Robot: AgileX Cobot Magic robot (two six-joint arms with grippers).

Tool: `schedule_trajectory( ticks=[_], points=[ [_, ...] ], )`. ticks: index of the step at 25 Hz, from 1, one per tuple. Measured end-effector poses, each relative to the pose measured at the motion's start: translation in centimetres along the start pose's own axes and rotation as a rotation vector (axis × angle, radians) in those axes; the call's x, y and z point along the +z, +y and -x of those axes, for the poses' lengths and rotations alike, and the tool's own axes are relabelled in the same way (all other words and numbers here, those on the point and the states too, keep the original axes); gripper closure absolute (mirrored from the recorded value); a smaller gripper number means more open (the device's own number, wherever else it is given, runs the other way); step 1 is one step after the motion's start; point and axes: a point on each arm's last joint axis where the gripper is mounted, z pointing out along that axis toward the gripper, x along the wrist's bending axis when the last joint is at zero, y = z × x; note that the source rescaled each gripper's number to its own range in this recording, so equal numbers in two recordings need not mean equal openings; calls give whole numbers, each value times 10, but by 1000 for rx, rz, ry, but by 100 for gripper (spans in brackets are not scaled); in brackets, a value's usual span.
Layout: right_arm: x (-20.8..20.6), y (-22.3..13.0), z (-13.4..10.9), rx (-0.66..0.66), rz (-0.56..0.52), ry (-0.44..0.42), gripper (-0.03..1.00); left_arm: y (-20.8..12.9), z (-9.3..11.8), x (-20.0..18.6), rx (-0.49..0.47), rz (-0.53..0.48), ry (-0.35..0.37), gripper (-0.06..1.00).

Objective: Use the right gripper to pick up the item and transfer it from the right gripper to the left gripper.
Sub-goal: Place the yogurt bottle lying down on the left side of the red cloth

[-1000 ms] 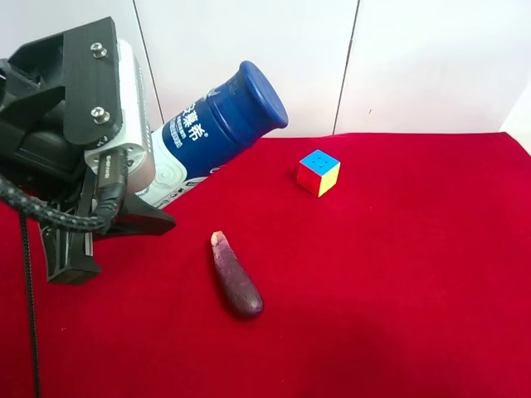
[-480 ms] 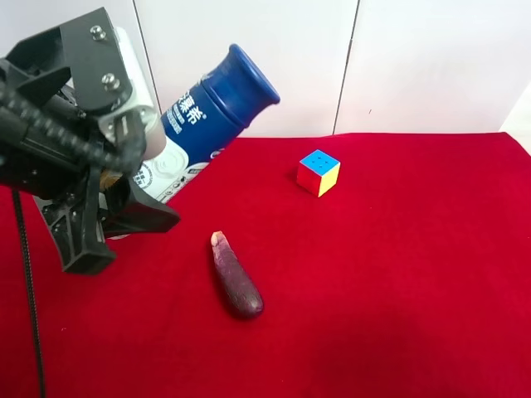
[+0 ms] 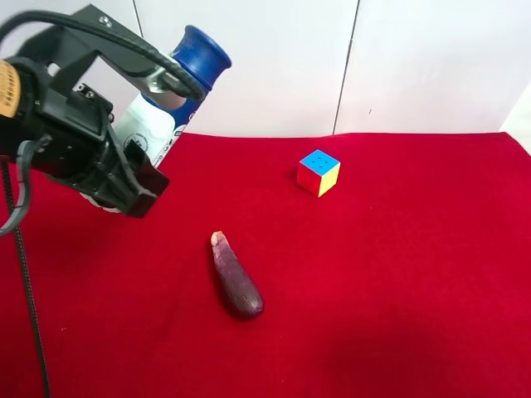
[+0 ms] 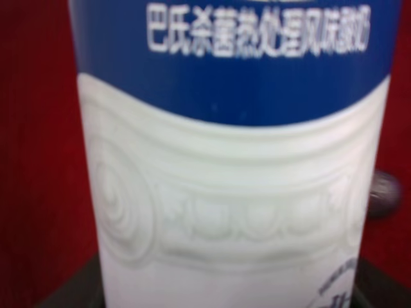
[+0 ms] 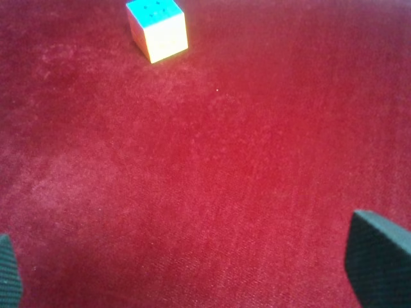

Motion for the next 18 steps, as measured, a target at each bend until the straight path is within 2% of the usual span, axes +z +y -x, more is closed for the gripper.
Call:
schedule_trajectory(
  ticks=[9,15,18],
  points=[
    [0,0,0,0,0,-1,-3,-10,-48,26,-216,-99,136,86],
    [0,0,0,0,0,-1,-3,-26,-77,39,-289,-222,207,86],
    [0,0,0,0,0,-1,-3,-34,-85,47,-313,-286,205,86]
  ],
)
